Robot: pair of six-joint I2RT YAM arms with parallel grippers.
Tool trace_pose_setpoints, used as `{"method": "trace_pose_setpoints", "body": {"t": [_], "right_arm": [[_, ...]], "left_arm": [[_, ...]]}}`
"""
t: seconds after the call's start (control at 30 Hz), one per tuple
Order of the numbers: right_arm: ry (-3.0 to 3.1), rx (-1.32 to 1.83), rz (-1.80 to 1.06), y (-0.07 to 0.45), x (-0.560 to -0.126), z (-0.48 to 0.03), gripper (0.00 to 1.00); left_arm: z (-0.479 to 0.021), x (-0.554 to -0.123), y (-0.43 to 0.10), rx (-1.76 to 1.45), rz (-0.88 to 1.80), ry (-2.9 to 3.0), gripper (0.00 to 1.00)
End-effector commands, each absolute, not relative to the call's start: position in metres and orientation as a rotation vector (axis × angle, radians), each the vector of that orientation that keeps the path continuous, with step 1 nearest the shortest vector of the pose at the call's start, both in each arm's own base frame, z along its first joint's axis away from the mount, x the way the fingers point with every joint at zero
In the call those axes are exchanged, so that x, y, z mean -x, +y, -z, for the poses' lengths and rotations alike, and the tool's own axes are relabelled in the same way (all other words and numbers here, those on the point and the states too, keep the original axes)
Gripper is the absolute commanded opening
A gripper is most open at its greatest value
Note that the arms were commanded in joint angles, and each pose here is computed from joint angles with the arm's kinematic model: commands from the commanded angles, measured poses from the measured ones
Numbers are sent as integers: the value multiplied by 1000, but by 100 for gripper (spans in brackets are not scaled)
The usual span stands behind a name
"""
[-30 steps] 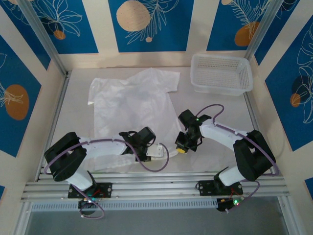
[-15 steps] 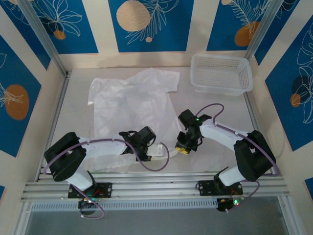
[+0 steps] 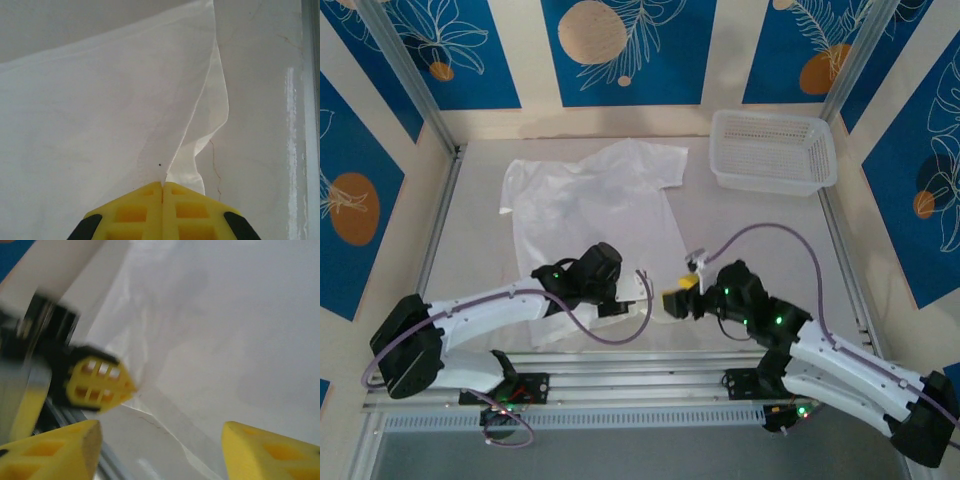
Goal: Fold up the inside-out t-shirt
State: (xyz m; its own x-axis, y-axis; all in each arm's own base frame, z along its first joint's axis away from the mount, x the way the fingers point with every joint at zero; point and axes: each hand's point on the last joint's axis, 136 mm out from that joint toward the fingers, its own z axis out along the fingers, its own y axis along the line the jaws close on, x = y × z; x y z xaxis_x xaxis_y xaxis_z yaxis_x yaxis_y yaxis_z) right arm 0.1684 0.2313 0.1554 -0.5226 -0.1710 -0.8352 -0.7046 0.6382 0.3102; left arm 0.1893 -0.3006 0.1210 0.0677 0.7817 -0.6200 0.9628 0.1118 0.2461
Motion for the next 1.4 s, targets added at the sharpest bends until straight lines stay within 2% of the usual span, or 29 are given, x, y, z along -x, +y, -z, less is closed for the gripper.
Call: {"method": "trace_pose_setpoints", "body": {"t": [0.0,0.13,0.23,0.3,0.33,0.4,0.43,0.47,0.53,0.6,0.67,0.7,0.73,0.93,1.07,1.17,1.3,1.33,1.37], "right_arm": [[1677,933,-584,246,-183,-178,72],[1657,1074,-464,262,-191,-150,72],[1641,1090,-338,267,-209,-132,73],[1636,1059,-264,269,-225,-129,70],[1644,1024,-212,269,-236,-130,63],[1687,965,-117,267,-254,-133,25],[1700,956,-120,269,-257,-137,10],[1699,965,-166,274,-254,-139,0],[1710,941,-284,280,-247,-146,0],[1730,927,-375,281,-240,-153,0],[1726,905,-429,282,-236,-165,0],[1717,901,-456,283,-234,-171,0],[1711,901,-470,283,-233,-175,0],[1714,878,-490,281,-232,-185,0],[1720,897,-520,285,-227,-185,0],[1740,904,-492,283,-227,-180,0],[1732,888,-510,280,-224,-181,0],[1729,890,-520,280,-222,-181,0],[1730,889,-522,280,-222,-181,0]], "left_arm": [[-143,-194,-306,-1644,405,1706,0],[-158,-197,-308,-1598,443,1677,0],[-167,-199,-307,-1569,466,1672,0],[-172,-198,-306,-1550,477,1666,0],[-175,-198,-304,-1540,485,1665,0],[-176,-197,-301,-1534,490,1668,0],[-176,-196,-299,-1534,490,1672,0],[-175,-195,-298,-1529,491,1679,0],[-173,-193,-295,-1513,497,1682,0],[-165,-194,-294,-1502,497,1707,28],[-153,-196,-296,-1486,493,1745,73],[-148,-195,-298,-1485,497,1748,89],[-144,-198,-300,-1466,485,1743,99],[-129,-241,-299,-1246,314,1790,99],[-130,-279,-281,-995,107,1843,99],[-139,-295,-260,-842,-23,1857,99],[-154,-299,-243,-798,-88,1840,99],[-157,-298,-240,-793,-69,1838,93],[-160,-297,-237,-786,-43,1839,82]]}}
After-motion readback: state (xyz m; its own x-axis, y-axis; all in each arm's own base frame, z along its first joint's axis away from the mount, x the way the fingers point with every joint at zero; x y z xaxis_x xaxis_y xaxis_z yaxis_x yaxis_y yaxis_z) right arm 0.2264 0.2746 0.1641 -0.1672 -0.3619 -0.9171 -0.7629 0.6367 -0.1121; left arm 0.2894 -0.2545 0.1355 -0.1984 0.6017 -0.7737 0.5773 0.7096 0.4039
